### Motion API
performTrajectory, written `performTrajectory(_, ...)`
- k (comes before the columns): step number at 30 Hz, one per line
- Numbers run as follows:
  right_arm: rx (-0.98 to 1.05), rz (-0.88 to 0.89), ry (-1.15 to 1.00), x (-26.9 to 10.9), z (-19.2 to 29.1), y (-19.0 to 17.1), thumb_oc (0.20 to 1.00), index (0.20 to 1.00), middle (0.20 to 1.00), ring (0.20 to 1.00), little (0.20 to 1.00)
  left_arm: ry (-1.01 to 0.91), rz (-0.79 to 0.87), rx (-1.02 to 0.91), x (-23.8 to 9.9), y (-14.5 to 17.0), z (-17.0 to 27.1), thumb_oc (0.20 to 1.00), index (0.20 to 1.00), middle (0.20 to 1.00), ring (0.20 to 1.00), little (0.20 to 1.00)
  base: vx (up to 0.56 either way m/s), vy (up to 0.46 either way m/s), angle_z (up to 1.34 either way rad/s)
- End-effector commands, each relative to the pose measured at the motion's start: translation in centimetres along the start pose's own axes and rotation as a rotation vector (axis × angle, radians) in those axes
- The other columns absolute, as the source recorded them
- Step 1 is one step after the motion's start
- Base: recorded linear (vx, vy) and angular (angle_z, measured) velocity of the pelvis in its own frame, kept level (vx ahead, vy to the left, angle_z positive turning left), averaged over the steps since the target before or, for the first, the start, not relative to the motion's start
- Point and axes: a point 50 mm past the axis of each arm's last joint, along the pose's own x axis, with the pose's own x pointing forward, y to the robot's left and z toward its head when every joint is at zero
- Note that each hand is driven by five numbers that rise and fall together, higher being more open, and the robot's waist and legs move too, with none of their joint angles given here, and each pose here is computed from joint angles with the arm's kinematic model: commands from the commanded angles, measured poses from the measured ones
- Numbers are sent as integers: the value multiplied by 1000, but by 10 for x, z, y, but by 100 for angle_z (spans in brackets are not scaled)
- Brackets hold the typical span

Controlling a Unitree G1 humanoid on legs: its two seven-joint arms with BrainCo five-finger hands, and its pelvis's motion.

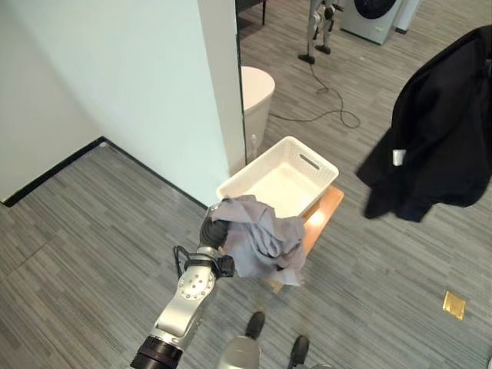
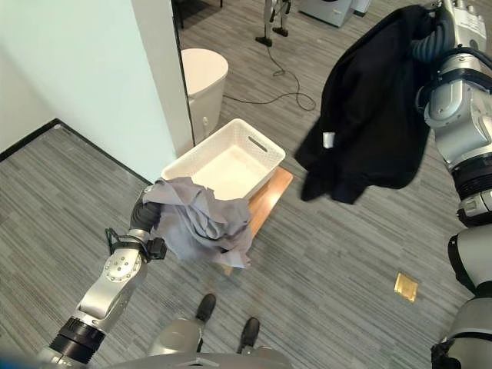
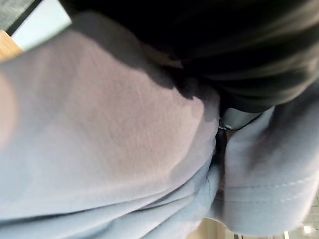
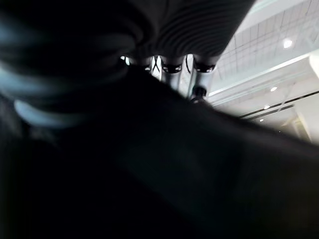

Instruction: Pick up bed clothes into laundry basket.

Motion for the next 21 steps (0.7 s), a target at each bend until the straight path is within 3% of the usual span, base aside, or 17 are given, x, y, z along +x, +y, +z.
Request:
performTrajectory(1, -9, -59, -65, 1, 11, -13, 200, 200, 200, 200, 200, -164, -18, -82, 7, -3, 32, 200, 200, 200, 200, 200, 41, -31, 24)
performTrajectory(7, 34, -42, -86, -8, 19, 7, 200, 200, 200, 200, 200, -143, -45, -105, 4, -7, 29, 200, 200, 200, 200, 200, 14, -13, 24)
performTrajectory(12, -67, -27, -105, -10, 17, 7, 200, 200, 200, 200, 200, -142, -59, -119, 2, -7, 30, 200, 200, 200, 200, 200, 1, -26, 24)
performTrajectory(21, -97, -9, 45, -9, -13, 13, 200, 200, 200, 200, 200, -119, -135, -165, -3, -13, 28, 200, 200, 200, 200, 200, -8, -20, 42)
